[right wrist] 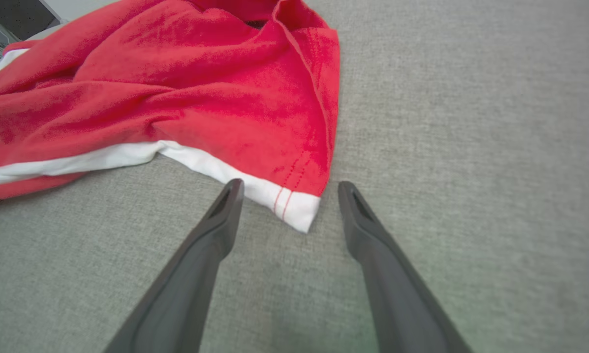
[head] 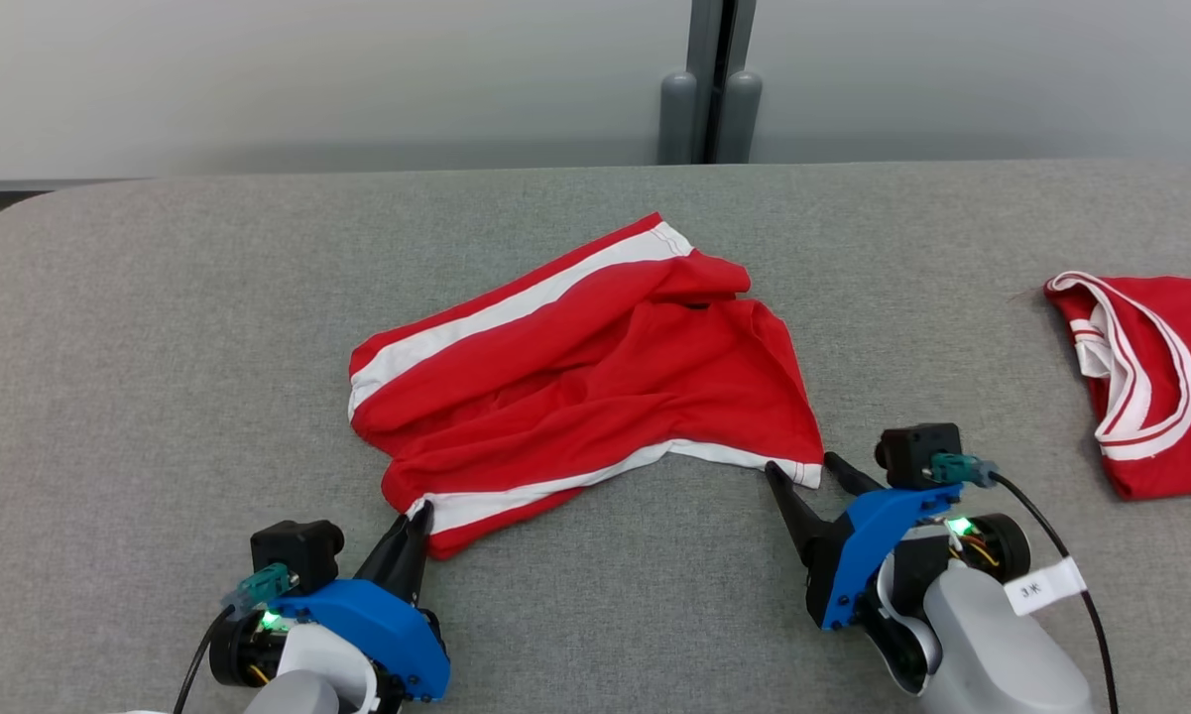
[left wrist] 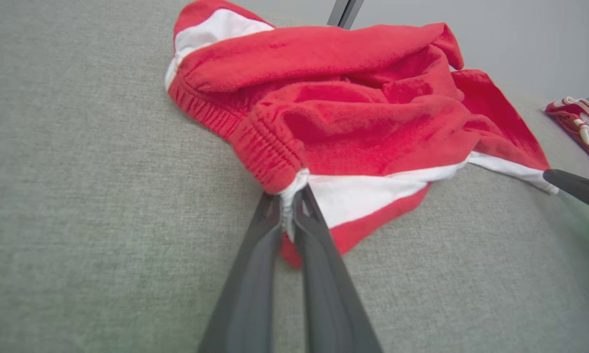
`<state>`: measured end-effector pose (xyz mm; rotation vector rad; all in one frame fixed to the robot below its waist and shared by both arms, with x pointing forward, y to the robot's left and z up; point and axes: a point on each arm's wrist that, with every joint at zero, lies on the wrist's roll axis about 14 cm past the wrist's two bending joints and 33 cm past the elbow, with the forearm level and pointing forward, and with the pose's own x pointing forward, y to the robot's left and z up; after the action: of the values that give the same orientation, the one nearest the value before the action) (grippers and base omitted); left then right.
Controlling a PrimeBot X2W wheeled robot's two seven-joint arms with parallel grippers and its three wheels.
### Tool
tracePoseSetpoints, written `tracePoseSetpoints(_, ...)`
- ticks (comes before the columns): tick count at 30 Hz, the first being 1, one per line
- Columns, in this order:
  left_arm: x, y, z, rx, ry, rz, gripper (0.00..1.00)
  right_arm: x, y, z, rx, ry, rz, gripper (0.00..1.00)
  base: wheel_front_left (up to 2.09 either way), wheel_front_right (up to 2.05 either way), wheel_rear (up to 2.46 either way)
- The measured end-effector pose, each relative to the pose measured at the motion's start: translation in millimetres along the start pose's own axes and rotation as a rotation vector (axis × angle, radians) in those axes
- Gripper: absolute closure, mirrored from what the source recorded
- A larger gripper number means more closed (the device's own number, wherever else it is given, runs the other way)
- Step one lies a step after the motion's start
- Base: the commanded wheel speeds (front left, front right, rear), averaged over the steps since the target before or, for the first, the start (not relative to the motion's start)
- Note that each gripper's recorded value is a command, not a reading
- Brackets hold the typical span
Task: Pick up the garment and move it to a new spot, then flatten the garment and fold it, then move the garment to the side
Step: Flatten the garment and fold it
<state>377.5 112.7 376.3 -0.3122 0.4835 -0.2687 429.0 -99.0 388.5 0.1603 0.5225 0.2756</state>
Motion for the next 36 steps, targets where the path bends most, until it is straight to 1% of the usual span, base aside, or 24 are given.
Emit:
tracePoseSetpoints(1,0.6,0.7,-0.1,-0.002,0.000,0.001,1.00,3.3,1.4,-1.4,-0.013,0.013,0.005,0.00,0.00,0.00,0.00)
tracePoseSetpoints(2,1.3,1.5,0.6,-0.001,-0.003,0.002,1.00,5.8,1.7,-4.6,-0.023,0.030,0.006,0.16,0.00,0.00,0.00)
tracePoseSetpoints(3,2.0,1.7,1.3,0.002,-0.004,0.000,1.00,7.8,2.4,-6.6,-0.030,0.041,0.009,0.59,0.00,0.00,0.00)
tracePoseSetpoints(4,2.3,1.6,2.3,0.003,-0.010,-0.002,1.00,9.6,3.6,-5.9,-0.033,0.040,0.013,1.00,0.00,0.00,0.00)
tracePoseSetpoints(6,2.5,1.6,3.3,0.002,-0.017,-0.002,1.00,12.0,4.1,-2.9,-0.031,0.028,0.015,1.00,0.00,0.00,0.00)
tracePoseSetpoints(10,3.1,1.0,20.1,-0.001,-0.090,-0.005,1.00,9.6,0.9,13.5,0.006,-0.067,0.002,1.00,0.00,0.00,0.00)
tracePoseSetpoints(13,2.8,-5.1,43.3,-0.032,-0.181,-0.022,1.00,4.4,-0.7,40.0,0.023,-0.180,-0.003,1.00,0.00,0.00,0.00)
tracePoseSetpoints(16,0.2,-22.1,76.6,-0.067,-0.288,-0.078,1.00,-6.5,-3.6,71.9,0.020,-0.300,-0.011,1.00,0.00,0.00,0.00)
tracePoseSetpoints(20,-13.3,-43.9,124.2,-0.090,-0.415,-0.176,1.00,-34.9,-17.0,112.0,-0.036,-0.431,-0.032,1.00,0.00,0.00,0.00)
tracePoseSetpoints(23,-28.1,-57.7,155.3,-0.065,-0.474,-0.249,1.00,-65.8,-31.9,138.0,-0.083,-0.501,-0.069,1.00,0.00,0.00,0.00)
tracePoseSetpoints(26,-40.8,-77.3,178.5,-0.028,-0.487,-0.331,1.00,-100.0,-38.3,166.5,-0.125,-0.571,-0.101,1.00,0.00,0.00,0.00)
tracePoseSetpoints(28,-48.9,-90.0,191.4,0.004,-0.487,-0.374,1.00,-119.6,-38.9,178.1,-0.144,-0.589,-0.118,1.00,0.00,0.00,0.00)
tracePoseSetpoints(32,-61.5,-115.1,208.9,0.013,-0.466,-0.459,1.00,-146.0,-30.6,194.6,-0.183,-0.597,-0.126,1.00,0.00,0.00,0.00)
tracePoseSetpoints(34,-61.5,-126.1,215.2,0.004,-0.443,-0.499,1.00,-151.3,-29.7,200.1,-0.197,-0.588,-0.132,1.00,0.00,0.00,0.00)
tracePoseSetpoints(36,-52.3,-132.2,220.2,0.019,-0.412,-0.520,1.00,-146.9,-36.5,201.5,-0.197,-0.556,-0.143,1.00,0.00,0.00,0.00)
